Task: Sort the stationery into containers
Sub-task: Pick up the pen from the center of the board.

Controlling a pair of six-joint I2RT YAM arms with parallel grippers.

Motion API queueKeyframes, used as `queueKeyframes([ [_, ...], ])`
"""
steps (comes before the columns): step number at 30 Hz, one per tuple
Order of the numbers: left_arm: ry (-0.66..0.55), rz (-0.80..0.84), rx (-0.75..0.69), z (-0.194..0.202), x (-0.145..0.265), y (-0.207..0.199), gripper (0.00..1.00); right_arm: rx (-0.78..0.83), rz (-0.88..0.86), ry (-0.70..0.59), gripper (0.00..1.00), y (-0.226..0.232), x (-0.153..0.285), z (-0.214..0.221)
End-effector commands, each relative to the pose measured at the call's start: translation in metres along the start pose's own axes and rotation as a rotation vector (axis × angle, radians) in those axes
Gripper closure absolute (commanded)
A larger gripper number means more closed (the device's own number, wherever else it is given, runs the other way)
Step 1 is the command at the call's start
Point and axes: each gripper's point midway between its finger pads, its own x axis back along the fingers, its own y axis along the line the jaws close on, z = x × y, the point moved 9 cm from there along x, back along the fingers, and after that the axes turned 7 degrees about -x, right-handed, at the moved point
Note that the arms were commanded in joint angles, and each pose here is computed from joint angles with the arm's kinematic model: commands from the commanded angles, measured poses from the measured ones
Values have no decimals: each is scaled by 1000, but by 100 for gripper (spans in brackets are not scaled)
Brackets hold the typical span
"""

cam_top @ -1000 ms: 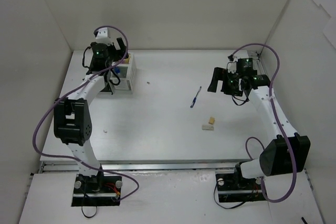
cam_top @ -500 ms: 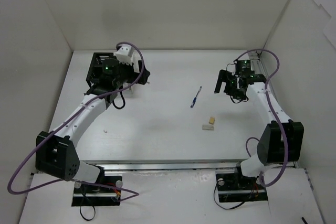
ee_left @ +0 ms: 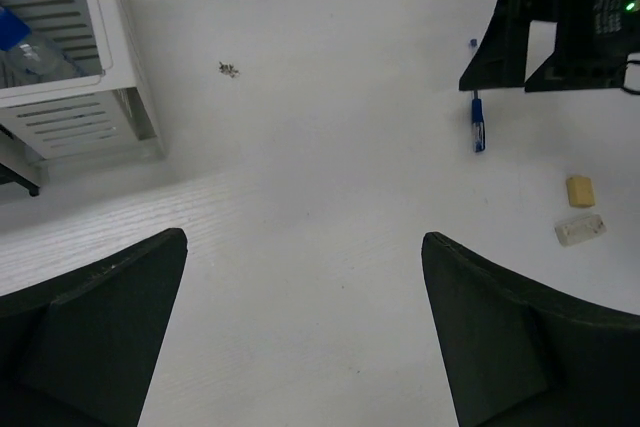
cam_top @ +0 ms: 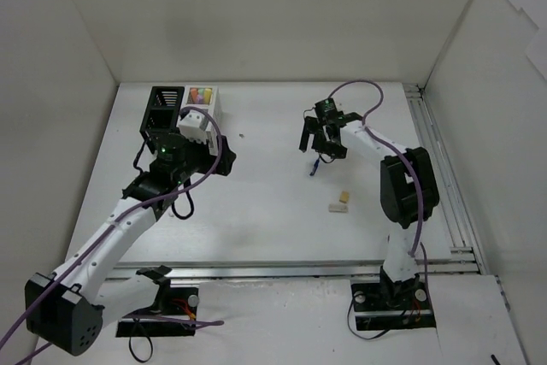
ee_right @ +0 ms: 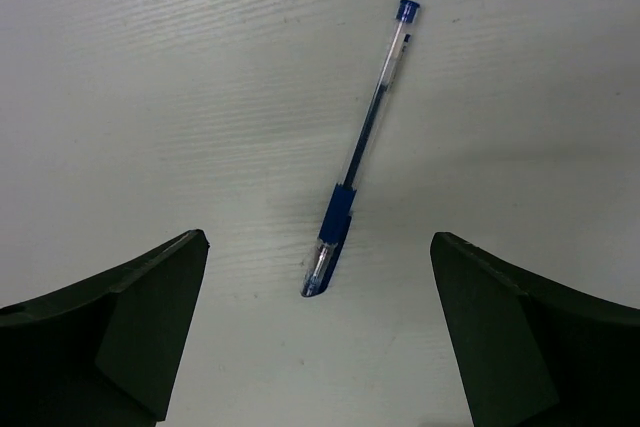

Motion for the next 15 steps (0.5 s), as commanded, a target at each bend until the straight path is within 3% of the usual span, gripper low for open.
queueKeyframes([
  [1, -86, -70, 2, -13, 14, 3, 0, -87, 0, -5, 10, 10, -9, -4],
  [5, -102, -100, 0, -11, 17, 6, 0, -66, 19, 55, 17, 14, -23, 18],
  [8, -104, -107, -3, -11, 17, 7, 0, -64, 46, 74, 30, 10, -26, 27],
  [11, -105, -132, -10, -10, 17, 9, 0, -57, 69, 75, 65, 7, -27, 31],
  [15, -115, -142, -27, -10, 17, 11, 0, -30, 65, 77, 89, 11, -27, 33],
])
